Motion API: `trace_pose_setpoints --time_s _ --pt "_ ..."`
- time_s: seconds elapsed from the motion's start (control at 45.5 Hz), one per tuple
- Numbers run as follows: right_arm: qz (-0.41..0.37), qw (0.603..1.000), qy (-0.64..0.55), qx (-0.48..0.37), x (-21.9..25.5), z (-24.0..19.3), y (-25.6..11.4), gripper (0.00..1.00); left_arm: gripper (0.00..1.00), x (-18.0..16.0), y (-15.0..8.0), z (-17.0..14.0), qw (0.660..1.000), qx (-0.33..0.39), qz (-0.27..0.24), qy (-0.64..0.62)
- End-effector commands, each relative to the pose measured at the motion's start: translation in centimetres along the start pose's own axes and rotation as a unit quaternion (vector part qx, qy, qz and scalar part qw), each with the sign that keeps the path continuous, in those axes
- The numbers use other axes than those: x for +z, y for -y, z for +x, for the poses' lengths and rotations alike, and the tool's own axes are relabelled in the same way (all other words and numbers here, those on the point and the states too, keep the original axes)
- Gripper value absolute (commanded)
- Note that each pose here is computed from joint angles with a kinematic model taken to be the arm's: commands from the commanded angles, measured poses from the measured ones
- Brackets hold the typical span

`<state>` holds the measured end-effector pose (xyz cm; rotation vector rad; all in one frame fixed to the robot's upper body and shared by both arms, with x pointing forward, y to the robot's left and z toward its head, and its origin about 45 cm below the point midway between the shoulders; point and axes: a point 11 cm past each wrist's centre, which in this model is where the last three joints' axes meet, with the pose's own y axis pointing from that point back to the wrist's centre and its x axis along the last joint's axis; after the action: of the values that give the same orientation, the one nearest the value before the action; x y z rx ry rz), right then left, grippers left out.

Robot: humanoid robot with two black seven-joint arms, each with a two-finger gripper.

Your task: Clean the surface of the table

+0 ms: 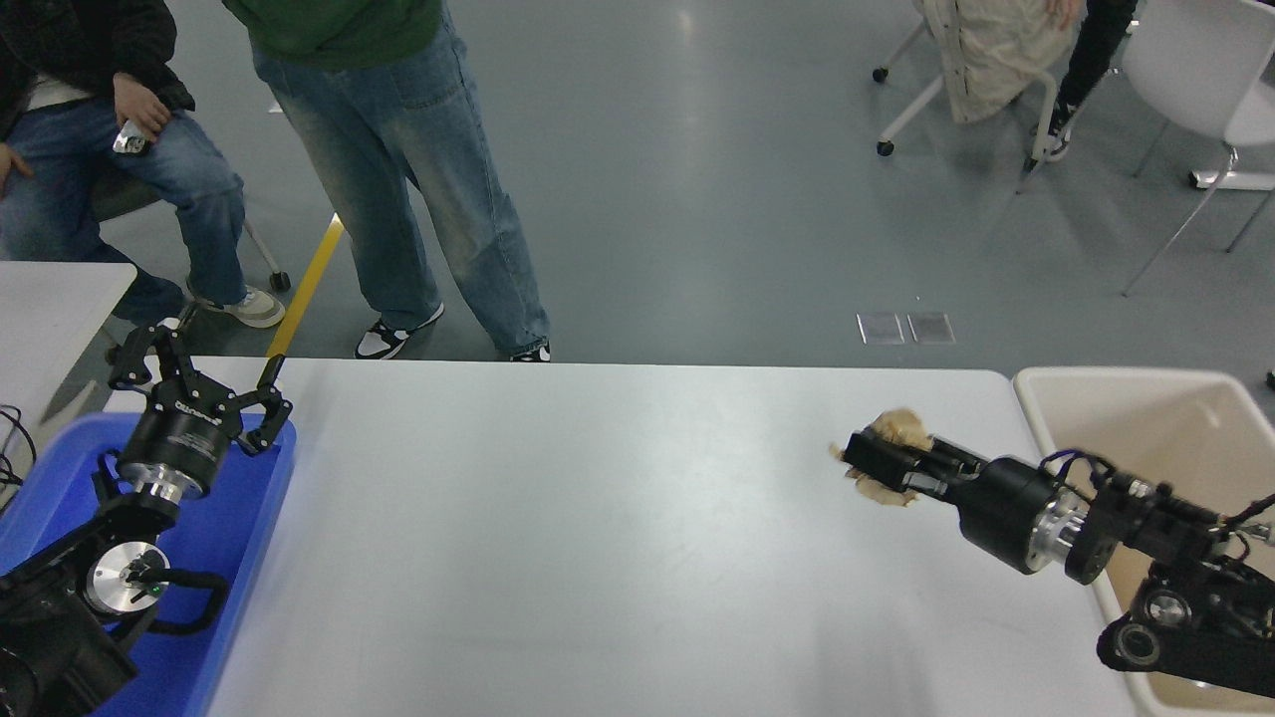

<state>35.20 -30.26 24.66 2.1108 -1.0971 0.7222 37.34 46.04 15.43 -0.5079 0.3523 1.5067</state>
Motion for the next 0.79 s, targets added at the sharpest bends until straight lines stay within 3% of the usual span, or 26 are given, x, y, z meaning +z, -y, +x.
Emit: trace_pose_setpoints --time_s 0.0,0.154,0.33,0.571,0.769 --pt "-0.064 0.979 0.167 0.102 6.0 12.4 -1.5 0.0 1.0 0.0 0.0 0.0 1.0 0.0 0.0 0.0" --pt "-0.172 0.959 0.17 0.146 14.2 13.3 -2.4 0.0 1.0 0.0 0.0 0.0 1.0 0.0 0.0 0.0" --pt "-0.31 0.917 0.174 0.18 23.0 10.2 -5.0 0.0 1.0 0.0 0.0 0.0 1.0 0.0 0.0 0.0" --pt "-0.445 0.859 0.166 0.193 27.7 3.1 -8.2 0.0 1.0 0.0 0.0 0.1 1.0 0.001 0.0 0.001" --pt "-0.511 0.819 0.141 0.22 29.7 0.8 -11.6 0.0 1.0 -0.1 0.0 0.0 1.0 0.0 0.0 0.0"
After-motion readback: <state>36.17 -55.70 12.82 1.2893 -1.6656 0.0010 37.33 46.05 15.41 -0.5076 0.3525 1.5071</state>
